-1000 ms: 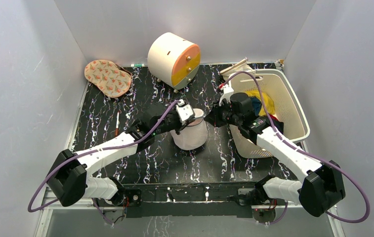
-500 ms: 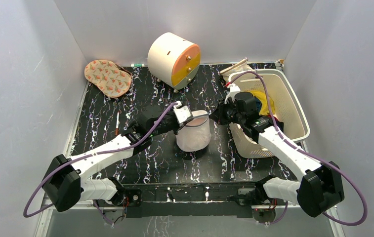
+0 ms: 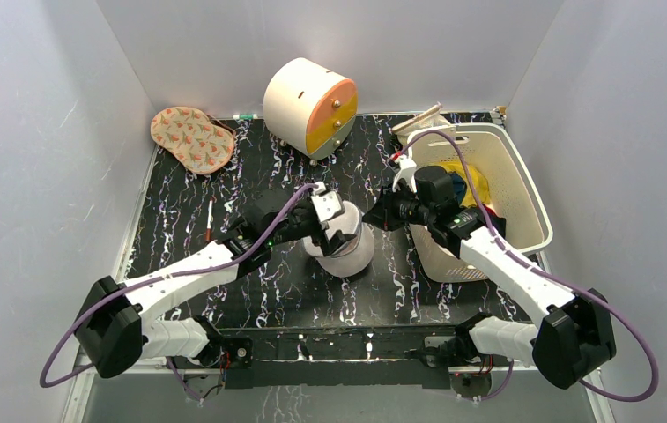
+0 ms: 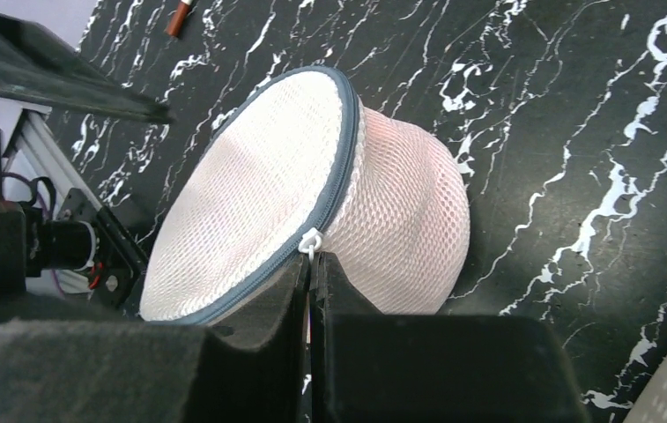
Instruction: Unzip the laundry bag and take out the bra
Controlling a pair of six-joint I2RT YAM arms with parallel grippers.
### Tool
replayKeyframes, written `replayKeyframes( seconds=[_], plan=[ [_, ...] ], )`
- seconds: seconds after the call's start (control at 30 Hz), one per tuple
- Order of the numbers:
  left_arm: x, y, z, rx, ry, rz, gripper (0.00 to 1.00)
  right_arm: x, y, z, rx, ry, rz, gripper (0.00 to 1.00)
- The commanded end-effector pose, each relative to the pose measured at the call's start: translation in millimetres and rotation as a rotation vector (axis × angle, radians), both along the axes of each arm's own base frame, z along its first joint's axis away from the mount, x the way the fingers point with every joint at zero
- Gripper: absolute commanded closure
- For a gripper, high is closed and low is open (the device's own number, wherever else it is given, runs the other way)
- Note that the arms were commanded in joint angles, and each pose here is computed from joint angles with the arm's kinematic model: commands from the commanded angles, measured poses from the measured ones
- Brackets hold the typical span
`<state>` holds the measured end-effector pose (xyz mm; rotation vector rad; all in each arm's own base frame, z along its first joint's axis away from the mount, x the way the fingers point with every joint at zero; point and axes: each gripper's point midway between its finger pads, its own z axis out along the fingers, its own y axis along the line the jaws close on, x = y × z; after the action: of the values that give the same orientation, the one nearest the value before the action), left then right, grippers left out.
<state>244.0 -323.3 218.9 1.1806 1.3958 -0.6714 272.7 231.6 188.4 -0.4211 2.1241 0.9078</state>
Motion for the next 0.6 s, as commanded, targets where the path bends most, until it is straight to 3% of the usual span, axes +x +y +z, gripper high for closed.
replayKeyframes(
  seconds=[0.0,0.17,0.3,0.37,0.57],
  plan=[
    [-14,-20,10,-0.028,0.049,-0.062,0.03,0,16,52,0.114,-0.105,0.043,1.00],
    [9,-22,11,0.000,0.112,0.093,0.05,1,19,59,0.141,-0.125,0.028,1.00],
    [13,-27,4,0.030,0.154,0.133,0.35,6,15,61,0.131,-0.120,-0.016,1.00],
    [14,-29,0,0.063,0.163,0.168,0.42,9,11,62,0.117,-0.119,-0.049,1.00],
    [15,-34,-27,0.172,0.157,0.220,0.42,16,0,67,0.080,-0.146,-0.118,1.00]
  ],
)
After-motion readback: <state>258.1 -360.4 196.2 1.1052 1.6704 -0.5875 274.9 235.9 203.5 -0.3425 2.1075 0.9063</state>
